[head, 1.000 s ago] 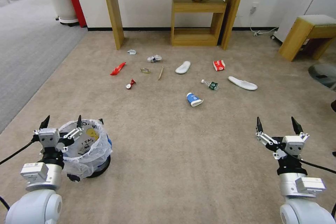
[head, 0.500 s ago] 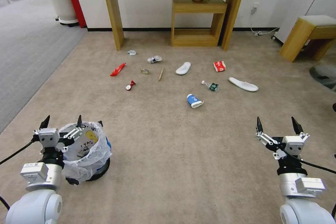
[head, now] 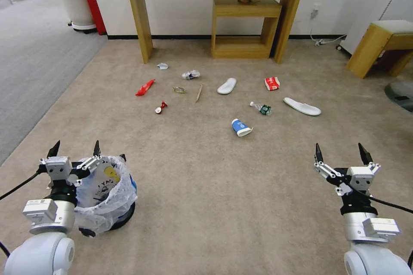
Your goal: Pick up the trash bin and place the garbage on the floor into it.
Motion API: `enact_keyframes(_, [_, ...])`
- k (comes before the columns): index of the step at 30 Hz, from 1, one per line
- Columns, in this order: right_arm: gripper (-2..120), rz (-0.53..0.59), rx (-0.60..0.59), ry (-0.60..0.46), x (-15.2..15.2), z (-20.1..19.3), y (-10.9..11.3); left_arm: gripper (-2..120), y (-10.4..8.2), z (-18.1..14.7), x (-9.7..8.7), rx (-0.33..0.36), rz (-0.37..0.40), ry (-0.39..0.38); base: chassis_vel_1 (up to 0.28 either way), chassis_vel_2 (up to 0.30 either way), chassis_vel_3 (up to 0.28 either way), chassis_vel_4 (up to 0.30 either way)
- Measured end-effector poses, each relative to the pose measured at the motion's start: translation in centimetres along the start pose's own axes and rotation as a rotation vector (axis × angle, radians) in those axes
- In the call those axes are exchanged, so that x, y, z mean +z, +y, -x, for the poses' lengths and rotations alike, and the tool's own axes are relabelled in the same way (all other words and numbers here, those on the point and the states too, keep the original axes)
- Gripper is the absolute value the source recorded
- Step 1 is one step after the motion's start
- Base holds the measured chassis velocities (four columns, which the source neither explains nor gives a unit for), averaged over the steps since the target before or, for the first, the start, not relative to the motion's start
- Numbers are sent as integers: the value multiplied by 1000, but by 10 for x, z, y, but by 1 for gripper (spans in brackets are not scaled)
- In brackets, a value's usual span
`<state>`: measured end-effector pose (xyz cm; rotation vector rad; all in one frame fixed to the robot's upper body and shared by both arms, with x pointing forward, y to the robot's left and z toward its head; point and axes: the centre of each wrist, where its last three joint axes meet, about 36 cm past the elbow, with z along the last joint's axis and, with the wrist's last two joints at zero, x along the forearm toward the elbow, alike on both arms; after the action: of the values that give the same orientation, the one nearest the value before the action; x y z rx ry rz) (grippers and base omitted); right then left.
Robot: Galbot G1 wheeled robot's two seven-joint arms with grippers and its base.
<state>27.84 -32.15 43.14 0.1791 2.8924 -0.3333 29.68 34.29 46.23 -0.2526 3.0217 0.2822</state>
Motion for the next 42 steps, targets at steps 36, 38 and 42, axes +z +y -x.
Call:
enact_keyframes(36, [100, -4, -1, -5, -2, -1, 0, 100, 3, -1, -2, -5, -3, -3, 126, 136, -124, -137])
enact_keyframes(38, [100, -4, 0, -6, -2, -1, 0, 100, 3, -1, -2, -5, -3, -3, 89, 79, -72, -87])
enact_keyframes(42, [100, -5, 0, -6, -2, -1, 0, 100, 3, -1, -2, -5, -4, -3, 9, 15, -4, -16])
